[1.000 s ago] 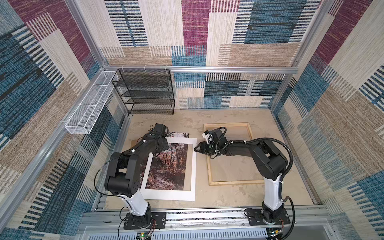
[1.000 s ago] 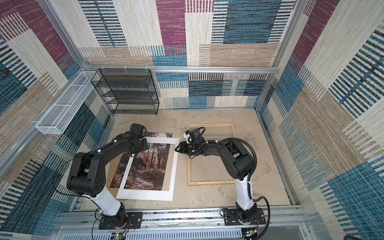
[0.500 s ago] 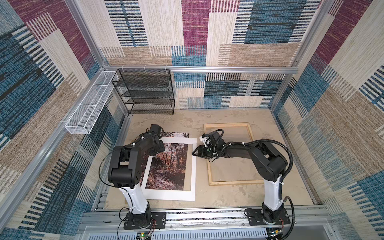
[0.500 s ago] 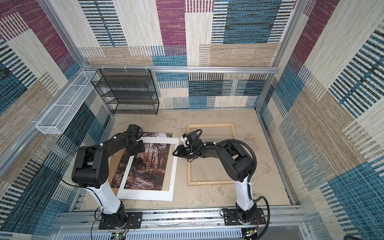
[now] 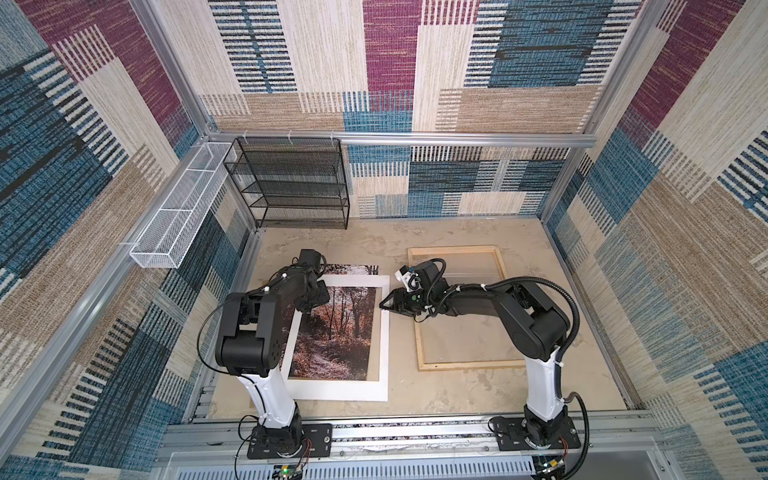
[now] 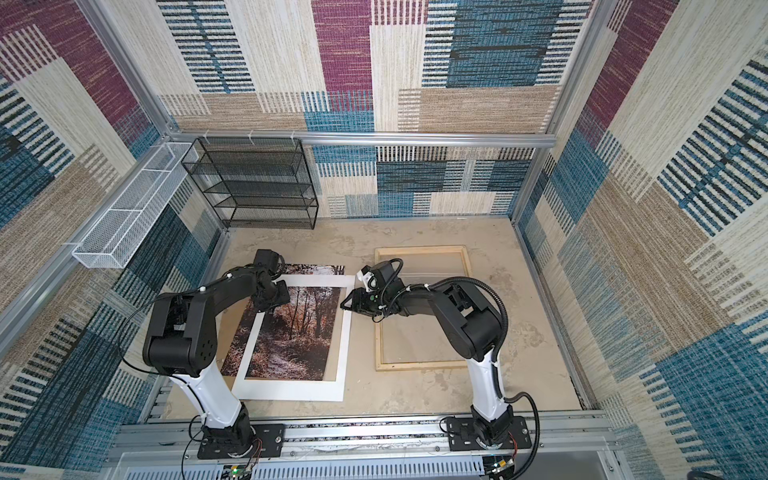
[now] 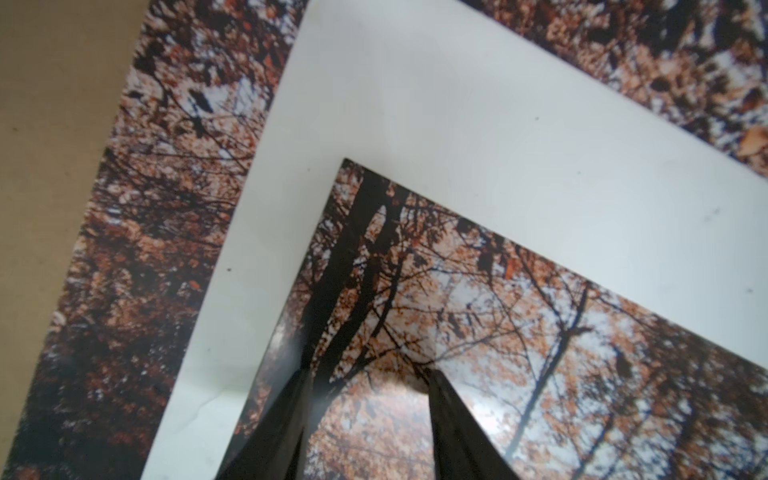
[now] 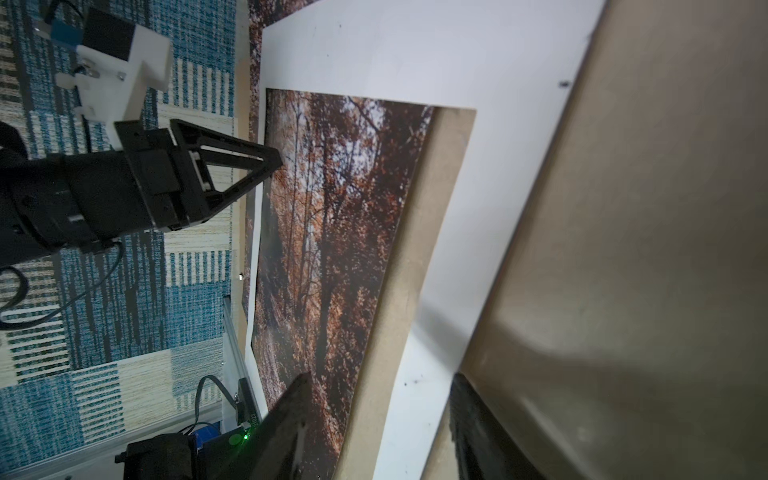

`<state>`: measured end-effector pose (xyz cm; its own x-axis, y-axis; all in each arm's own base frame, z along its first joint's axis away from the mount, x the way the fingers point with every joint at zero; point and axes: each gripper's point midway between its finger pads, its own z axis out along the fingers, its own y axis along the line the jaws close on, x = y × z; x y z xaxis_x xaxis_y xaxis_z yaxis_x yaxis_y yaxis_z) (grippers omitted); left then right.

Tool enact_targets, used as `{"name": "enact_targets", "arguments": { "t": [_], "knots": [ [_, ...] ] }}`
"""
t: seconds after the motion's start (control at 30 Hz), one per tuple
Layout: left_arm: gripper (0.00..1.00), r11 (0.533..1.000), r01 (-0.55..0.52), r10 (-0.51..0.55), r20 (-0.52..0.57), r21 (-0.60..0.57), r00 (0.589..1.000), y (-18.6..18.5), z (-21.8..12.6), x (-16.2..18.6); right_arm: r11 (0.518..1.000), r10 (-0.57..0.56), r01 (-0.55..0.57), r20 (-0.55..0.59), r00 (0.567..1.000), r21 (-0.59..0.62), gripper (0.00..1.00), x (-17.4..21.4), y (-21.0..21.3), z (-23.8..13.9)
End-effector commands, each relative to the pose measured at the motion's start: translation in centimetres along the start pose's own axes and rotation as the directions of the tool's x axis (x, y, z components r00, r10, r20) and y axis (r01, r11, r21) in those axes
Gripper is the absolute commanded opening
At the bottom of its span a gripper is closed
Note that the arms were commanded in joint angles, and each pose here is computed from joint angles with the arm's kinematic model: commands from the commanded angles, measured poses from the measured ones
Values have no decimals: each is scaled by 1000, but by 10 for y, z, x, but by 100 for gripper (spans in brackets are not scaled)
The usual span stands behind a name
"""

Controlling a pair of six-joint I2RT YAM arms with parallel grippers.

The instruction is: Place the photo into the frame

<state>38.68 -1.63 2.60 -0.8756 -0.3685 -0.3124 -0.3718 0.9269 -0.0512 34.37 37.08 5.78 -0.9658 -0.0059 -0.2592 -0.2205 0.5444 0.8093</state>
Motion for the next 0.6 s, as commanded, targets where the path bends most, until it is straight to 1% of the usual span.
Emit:
{"name": "enact_targets", "arguments": {
  "t": [0.0,0.17,0.23,0.33,0.4,0.5,0.57],
  "knots": [
    [48,998,-17,20,-55,53,998,-8,2,13,993,-42,44,20,999,-110,55,-9,28,-4],
    [48,997,-17,22,-59,81,998,-13,1,14,986,-57,60,23,998,-153,55,-13,41,-5],
    [47,995,-18,23,-54,99,998,-16,-2,13,993,-54,58,33,998,-108,55,-16,34,-5],
    [48,992,-24,27,-21,123,999,-23,-12,10,999,-39,37,47,998,28,55,-18,9,-4],
    [48,990,-29,29,4,141,1000,-29,-21,7,997,-28,24,49,998,80,55,-17,-3,-4],
    [48,981,-57,48,49,187,998,-45,-34,4,995,-6,2,40,999,100,55,-11,-12,-2],
    [48,982,-68,58,60,175,996,-48,-38,3,994,9,-12,32,999,105,55,-8,-17,0]
  ]
}}
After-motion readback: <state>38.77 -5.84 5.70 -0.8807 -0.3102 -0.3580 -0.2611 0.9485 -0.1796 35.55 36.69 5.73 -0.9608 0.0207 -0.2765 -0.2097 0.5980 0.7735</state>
